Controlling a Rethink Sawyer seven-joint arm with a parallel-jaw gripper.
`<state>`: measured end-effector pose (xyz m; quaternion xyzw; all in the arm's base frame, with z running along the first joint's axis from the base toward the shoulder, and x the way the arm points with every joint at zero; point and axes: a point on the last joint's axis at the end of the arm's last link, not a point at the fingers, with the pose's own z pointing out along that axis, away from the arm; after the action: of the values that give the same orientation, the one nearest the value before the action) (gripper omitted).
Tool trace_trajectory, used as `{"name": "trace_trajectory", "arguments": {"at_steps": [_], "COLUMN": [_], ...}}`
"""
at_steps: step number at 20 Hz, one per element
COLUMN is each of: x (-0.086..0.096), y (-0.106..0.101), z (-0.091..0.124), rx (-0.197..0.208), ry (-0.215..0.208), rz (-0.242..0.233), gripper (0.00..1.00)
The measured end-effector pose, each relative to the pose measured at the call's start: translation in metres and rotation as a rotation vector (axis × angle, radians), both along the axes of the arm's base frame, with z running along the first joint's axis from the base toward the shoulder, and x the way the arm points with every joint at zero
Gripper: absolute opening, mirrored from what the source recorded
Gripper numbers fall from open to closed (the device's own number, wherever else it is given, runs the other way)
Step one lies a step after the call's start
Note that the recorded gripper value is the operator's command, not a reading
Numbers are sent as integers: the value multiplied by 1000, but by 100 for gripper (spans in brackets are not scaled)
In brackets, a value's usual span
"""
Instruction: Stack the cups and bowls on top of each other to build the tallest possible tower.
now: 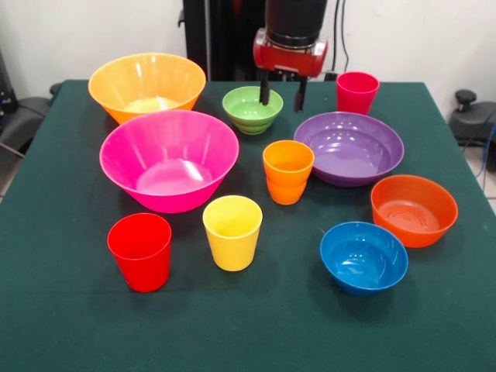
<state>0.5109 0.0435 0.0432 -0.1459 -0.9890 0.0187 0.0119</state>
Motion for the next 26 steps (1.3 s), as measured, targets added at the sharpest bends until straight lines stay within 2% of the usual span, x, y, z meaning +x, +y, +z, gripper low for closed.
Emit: {"name": "trace_trajectory", "arguments": {"at_steps": [2, 5, 13, 20, 26], "x": [0, 0, -8, -23, -43], "y": [-1, -1, 3, 6, 11], "z": [-8, -14, -29, -22, -4], "rx": [-5, -8, -2, 3, 6], "ry": [-27, -40, -22, -5, 4], "rz": [-1, 0, 3, 0, -16], "gripper": [100, 100, 100, 100, 100]}}
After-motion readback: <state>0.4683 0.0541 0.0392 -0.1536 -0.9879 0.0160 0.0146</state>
